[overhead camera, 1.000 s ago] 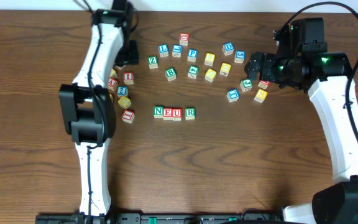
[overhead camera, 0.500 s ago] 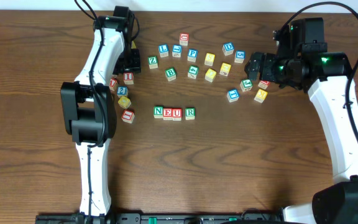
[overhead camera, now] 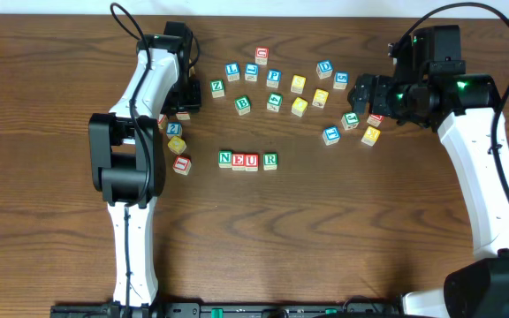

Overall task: Spell out NEURIPS
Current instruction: 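Lower the left gripper and close it on the red I block, then carry the I block with the left gripper toward the N-E-U-R row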

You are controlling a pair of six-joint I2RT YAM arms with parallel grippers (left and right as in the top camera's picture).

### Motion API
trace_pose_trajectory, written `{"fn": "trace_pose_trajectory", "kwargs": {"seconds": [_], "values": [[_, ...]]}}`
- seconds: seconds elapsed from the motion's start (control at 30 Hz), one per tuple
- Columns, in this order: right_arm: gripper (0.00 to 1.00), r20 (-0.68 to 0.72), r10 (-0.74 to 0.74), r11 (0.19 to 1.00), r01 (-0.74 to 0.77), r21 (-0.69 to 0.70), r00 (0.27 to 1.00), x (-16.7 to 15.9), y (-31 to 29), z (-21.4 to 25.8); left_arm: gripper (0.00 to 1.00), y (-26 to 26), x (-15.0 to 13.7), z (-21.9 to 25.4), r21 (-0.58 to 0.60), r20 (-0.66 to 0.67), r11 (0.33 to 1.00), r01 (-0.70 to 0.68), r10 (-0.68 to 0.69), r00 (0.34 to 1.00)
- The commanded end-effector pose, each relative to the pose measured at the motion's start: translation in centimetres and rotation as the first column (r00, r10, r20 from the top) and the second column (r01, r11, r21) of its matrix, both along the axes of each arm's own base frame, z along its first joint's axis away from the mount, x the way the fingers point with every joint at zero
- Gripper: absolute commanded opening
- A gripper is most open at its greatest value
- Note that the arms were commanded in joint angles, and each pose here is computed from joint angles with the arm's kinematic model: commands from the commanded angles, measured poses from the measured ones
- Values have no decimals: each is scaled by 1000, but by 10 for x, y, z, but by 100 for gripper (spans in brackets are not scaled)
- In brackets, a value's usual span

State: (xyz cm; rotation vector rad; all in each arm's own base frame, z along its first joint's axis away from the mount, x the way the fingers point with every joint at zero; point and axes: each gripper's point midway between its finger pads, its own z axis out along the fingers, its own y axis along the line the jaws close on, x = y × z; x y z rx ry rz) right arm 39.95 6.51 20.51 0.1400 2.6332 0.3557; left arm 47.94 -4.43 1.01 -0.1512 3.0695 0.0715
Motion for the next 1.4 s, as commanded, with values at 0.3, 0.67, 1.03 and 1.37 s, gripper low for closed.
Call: {"fn": "trace_pose_trajectory", "kwargs": {"seconds": [0.3, 0.67, 1.03, 1.37], "values": [[99, 15, -2, 1000, 2, 4, 1000, 3, 2, 6, 24, 1, 3, 28, -7, 52, 1000, 8, -8, 999], [99, 15, -2, 1000, 2, 4, 1000, 3, 2, 6, 24, -31, -12, 139, -50, 228, 997, 64, -51, 972], [99, 15, -2, 1000, 2, 4, 1000, 3, 2, 6, 24, -122, -90, 139, -78, 69, 988, 131, -126, 990], [99, 15, -2, 1000, 2, 4, 1000, 3, 2, 6, 24, -189, -126, 84, -161, 16, 976, 145, -144, 989]]}}
